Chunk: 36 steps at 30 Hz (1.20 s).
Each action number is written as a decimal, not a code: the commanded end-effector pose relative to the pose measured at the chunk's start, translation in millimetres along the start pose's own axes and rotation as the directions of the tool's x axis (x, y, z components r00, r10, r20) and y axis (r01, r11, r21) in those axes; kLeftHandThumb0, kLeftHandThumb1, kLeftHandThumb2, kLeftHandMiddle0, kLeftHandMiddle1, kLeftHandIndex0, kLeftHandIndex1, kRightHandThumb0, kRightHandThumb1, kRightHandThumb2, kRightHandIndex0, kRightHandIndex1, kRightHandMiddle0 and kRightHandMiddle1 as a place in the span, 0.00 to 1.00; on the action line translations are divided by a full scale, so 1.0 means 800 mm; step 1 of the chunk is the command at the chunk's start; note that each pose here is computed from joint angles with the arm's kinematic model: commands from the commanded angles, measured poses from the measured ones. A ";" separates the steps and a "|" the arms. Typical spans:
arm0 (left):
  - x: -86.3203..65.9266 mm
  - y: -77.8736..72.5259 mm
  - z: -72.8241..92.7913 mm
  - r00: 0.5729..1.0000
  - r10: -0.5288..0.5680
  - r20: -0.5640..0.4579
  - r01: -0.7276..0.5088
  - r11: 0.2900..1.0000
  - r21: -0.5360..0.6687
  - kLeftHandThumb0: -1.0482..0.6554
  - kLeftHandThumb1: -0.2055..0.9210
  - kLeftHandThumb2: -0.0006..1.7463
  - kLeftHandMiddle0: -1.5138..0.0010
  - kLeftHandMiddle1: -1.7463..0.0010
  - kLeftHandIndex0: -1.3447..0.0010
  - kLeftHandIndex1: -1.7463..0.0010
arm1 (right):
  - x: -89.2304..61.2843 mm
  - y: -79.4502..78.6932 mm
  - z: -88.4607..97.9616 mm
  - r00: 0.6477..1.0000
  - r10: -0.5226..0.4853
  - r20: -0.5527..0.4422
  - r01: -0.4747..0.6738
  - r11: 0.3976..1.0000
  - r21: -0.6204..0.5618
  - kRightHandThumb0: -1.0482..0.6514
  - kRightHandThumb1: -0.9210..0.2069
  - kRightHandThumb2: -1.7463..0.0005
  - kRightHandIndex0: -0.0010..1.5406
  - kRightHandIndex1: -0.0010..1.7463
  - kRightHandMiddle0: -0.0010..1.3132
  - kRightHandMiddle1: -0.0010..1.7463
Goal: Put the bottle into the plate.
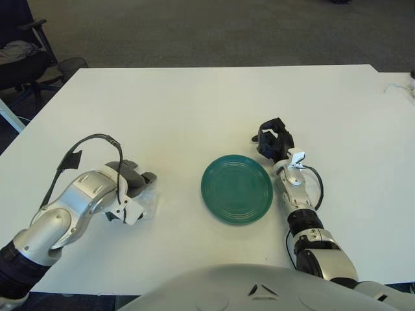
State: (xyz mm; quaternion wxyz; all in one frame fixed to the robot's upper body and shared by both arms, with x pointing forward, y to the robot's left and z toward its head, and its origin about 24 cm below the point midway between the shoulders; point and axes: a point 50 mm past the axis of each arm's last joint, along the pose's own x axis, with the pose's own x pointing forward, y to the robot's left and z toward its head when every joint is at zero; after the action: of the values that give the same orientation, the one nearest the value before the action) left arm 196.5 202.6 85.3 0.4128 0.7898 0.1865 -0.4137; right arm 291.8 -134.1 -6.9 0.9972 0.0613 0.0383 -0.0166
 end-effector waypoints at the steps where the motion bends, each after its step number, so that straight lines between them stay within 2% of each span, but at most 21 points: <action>1: 0.019 -0.024 0.006 0.998 -0.061 0.007 0.061 0.998 -0.006 0.00 1.00 0.50 0.79 0.85 1.00 0.99 | -0.030 -0.015 -0.050 0.977 -0.040 -0.209 0.042 0.999 0.003 0.61 0.30 0.49 0.33 0.84 0.24 0.99; 5: 0.023 -0.030 0.005 0.999 -0.041 -0.001 0.041 0.999 -0.005 0.01 1.00 0.47 0.86 0.63 1.00 0.94 | -0.030 -0.016 -0.050 0.977 -0.038 -0.212 0.039 0.999 0.004 0.61 0.29 0.49 0.33 0.84 0.24 0.99; 11: 0.030 -0.040 0.004 1.000 -0.014 0.001 0.014 1.000 -0.003 0.02 1.00 0.43 0.88 0.51 1.00 0.89 | -0.031 -0.018 -0.048 0.977 -0.037 -0.212 0.039 0.999 0.004 0.61 0.29 0.49 0.32 0.84 0.24 0.99; 14: 0.035 -0.046 0.005 1.000 0.000 0.003 0.000 1.000 -0.007 0.03 1.00 0.40 0.90 0.36 1.00 0.80 | -0.031 -0.019 -0.048 0.976 -0.037 -0.213 0.039 0.999 0.004 0.61 0.29 0.49 0.32 0.84 0.24 0.99; 18: 0.038 -0.051 0.006 1.000 0.017 0.004 -0.017 1.000 -0.008 0.04 1.00 0.38 0.91 0.25 1.00 0.71 | -0.031 -0.020 -0.047 0.976 -0.037 -0.212 0.039 0.999 0.004 0.61 0.29 0.49 0.32 0.84 0.24 0.99; 21: 0.042 -0.055 0.006 0.999 0.041 0.007 -0.041 0.999 -0.007 0.06 1.00 0.36 0.90 0.17 1.00 0.58 | -0.032 -0.021 -0.047 0.976 -0.037 -0.213 0.039 0.999 0.004 0.61 0.29 0.49 0.32 0.84 0.24 0.99; 23: 0.048 -0.055 0.003 0.996 0.085 0.016 -0.085 0.996 -0.012 0.09 1.00 0.30 0.86 0.11 1.00 0.40 | -0.032 -0.021 -0.047 0.976 -0.037 -0.213 0.039 0.999 0.004 0.61 0.29 0.49 0.32 0.84 0.24 0.99; 25: 0.052 -0.055 0.001 0.992 0.121 0.023 -0.121 0.992 -0.021 0.11 1.00 0.27 0.84 0.08 1.00 0.31 | -0.032 -0.021 -0.047 0.976 -0.037 -0.213 0.039 0.999 0.004 0.61 0.29 0.49 0.32 0.84 0.24 0.99; 26: 0.058 -0.052 -0.002 0.977 0.209 0.036 -0.205 0.976 -0.077 0.14 1.00 0.24 0.82 0.06 1.00 0.23 | -0.032 -0.021 -0.047 0.976 -0.037 -0.213 0.039 0.999 0.004 0.61 0.29 0.49 0.32 0.84 0.24 0.99; 27: 0.062 -0.050 -0.003 0.961 0.274 0.040 -0.268 0.956 -0.120 0.19 0.96 0.28 0.78 0.05 0.94 0.20 | -0.032 -0.022 -0.047 0.976 -0.037 -0.213 0.039 0.999 0.004 0.61 0.29 0.49 0.32 0.84 0.24 0.99; 28: 0.065 -0.048 -0.004 0.930 0.365 0.040 -0.353 0.919 -0.177 0.26 0.87 0.37 0.71 0.03 0.85 0.13 | -0.032 -0.022 -0.046 0.976 -0.037 -0.213 0.039 0.999 0.004 0.61 0.29 0.49 0.32 0.84 0.23 0.99; 29: 0.063 -0.044 -0.004 0.875 0.484 0.027 -0.464 0.852 -0.241 0.29 0.77 0.47 0.63 0.02 0.77 0.09 | -0.032 -0.023 -0.046 0.976 -0.037 -0.213 0.039 0.999 0.004 0.61 0.29 0.49 0.32 0.84 0.23 0.99; 30: 0.061 -0.042 -0.004 0.832 0.554 0.014 -0.530 0.802 -0.277 0.31 0.73 0.51 0.59 0.02 0.74 0.07 | -0.032 -0.023 -0.046 0.976 -0.038 -0.213 0.039 0.999 0.004 0.61 0.29 0.49 0.32 0.84 0.23 0.99; 33: 0.060 -0.040 -0.004 0.738 0.675 -0.030 -0.647 0.693 -0.317 0.34 0.60 0.63 0.46 0.01 0.65 0.02 | -0.032 -0.024 -0.046 0.976 -0.038 -0.213 0.039 0.999 0.004 0.61 0.29 0.49 0.32 0.84 0.23 0.99; 36: 0.059 -0.038 -0.004 0.638 0.767 -0.071 -0.741 0.586 -0.327 0.35 0.55 0.68 0.37 0.00 0.61 0.01 | -0.032 -0.024 -0.046 0.976 -0.038 -0.214 0.039 0.999 0.004 0.61 0.29 0.49 0.32 0.84 0.23 0.99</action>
State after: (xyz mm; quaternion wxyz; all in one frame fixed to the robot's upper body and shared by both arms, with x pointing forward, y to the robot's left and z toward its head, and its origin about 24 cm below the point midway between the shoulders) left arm 220.1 221.7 56.1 0.6068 0.7542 -0.0533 -0.2452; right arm 291.3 -138.8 3.2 0.9981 0.0574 0.0226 -0.0086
